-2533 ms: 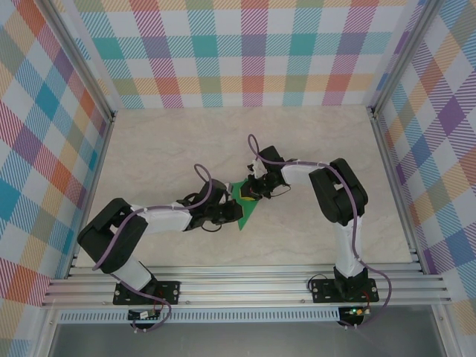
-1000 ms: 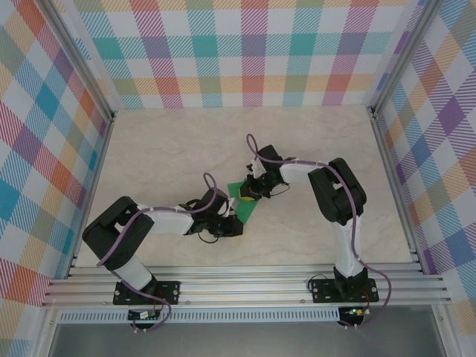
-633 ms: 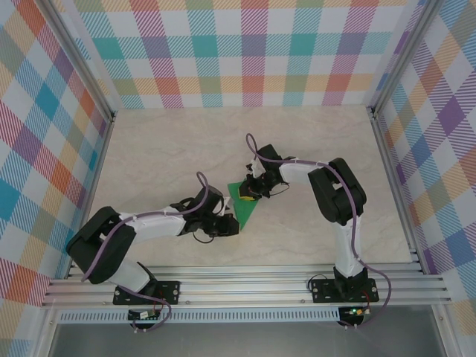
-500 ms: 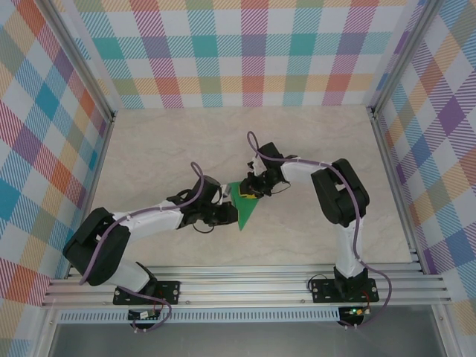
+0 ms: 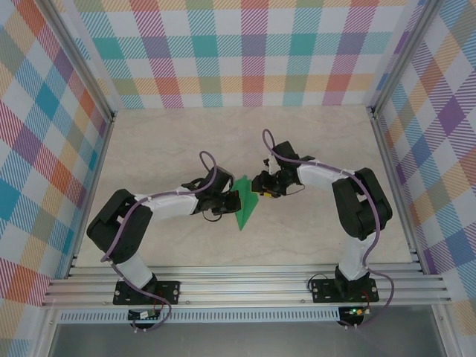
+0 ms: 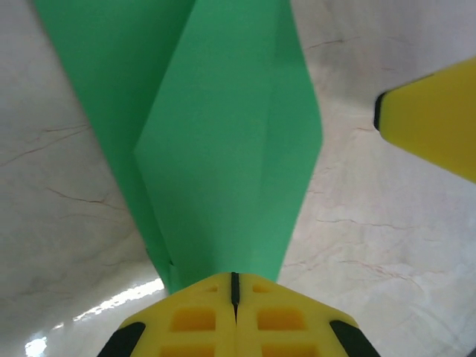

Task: Fold a paper plane with a square sheet of paper (pick it up from the middle)
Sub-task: Fourth fold the wing at the center of the table.

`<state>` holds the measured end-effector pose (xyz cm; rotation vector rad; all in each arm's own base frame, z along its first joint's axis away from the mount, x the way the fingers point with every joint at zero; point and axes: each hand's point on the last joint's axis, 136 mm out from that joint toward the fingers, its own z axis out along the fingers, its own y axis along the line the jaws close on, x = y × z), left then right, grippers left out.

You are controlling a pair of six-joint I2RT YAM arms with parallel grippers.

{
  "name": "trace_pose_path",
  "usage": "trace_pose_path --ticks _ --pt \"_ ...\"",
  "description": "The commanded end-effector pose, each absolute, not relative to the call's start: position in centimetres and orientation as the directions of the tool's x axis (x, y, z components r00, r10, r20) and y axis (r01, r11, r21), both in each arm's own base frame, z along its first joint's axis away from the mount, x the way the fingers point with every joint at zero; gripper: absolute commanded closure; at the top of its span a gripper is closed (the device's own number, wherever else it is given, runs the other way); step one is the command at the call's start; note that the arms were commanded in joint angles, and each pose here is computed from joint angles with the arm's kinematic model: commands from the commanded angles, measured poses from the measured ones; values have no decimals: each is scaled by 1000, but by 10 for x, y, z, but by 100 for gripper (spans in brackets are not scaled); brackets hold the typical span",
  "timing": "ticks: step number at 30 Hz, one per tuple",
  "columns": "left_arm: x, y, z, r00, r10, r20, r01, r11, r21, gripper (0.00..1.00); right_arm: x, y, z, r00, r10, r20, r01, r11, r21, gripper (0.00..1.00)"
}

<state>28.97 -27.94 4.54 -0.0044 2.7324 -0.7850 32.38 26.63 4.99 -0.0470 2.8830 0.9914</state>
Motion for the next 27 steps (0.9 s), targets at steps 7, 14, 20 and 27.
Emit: trace_pose_path --ticks 7,14,20,27 --pt "295 -270 25 -963 -91 -252 41 880 -474 98 322 267 30 -999 2 -52 -30 800 599 56" --pt "292 -269 11 -971 -88 -224 26 887 -461 99 321 269 22 -999 -3 -33 -22 797 603 56" --pt "287 -265 5 -974 -85 -210 19 893 -449 99 319 277 25 -1000 -18 -20 -27 761 648 60" --pt "286 -266 6 -975 -83 -205 20 890 -456 99 318 282 28 -1000 -23 -14 -26 739 673 63"
